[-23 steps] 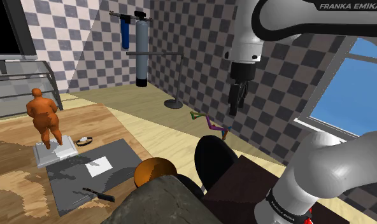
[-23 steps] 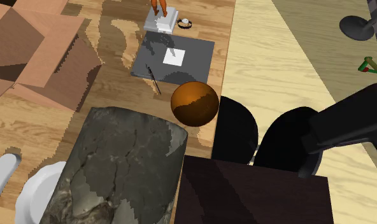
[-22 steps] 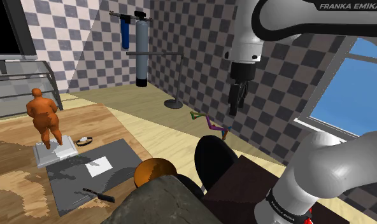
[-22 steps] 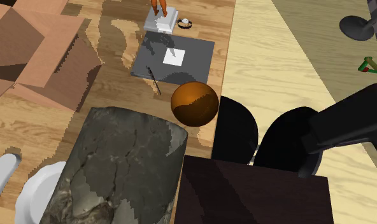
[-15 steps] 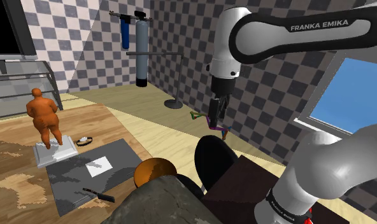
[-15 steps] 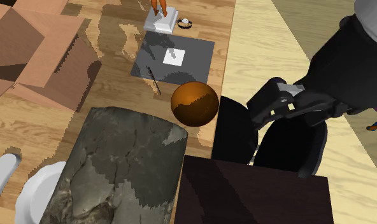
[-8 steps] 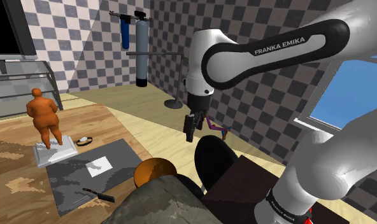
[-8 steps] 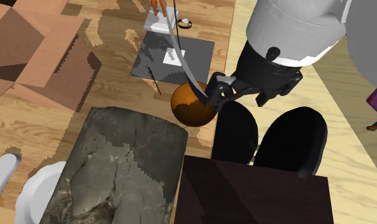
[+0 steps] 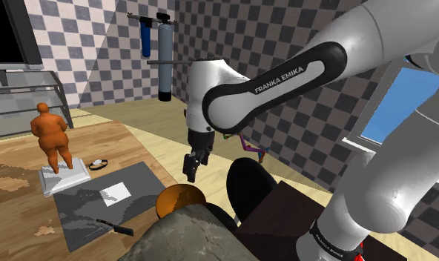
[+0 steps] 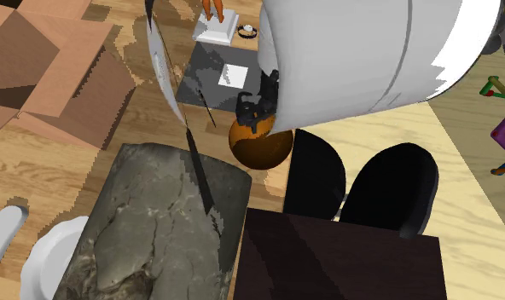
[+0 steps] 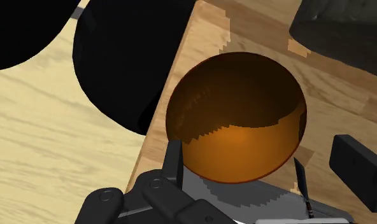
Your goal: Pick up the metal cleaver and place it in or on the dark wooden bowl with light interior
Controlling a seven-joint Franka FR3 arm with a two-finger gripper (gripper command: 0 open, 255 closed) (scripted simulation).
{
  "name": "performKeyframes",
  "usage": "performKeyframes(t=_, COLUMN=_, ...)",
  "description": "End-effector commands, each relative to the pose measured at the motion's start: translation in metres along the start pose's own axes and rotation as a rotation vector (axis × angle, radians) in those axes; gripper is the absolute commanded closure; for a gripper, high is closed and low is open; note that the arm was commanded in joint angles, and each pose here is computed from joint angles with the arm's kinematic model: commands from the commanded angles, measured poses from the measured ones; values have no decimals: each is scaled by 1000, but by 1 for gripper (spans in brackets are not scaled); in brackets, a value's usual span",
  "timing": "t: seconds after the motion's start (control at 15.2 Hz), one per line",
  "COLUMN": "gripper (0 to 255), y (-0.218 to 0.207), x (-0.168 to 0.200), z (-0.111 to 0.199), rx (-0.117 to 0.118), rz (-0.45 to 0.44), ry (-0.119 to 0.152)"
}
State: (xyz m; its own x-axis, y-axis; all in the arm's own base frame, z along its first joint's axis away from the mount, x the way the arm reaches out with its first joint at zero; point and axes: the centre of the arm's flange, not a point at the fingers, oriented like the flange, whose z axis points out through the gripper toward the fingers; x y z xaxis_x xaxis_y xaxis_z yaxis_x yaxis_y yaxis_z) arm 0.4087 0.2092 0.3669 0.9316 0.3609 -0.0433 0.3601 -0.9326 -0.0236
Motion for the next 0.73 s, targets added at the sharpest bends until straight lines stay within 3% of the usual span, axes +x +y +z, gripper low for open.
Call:
performKeyframes(t=0.0, gripper=0, y=-12, x=17, z=17, rx=-4, rz=-18, ry=14)
performKeyframes(t=0.66, gripper=0, y=-77, x=99, z=91, rx=-32, rz=-108, ry=72)
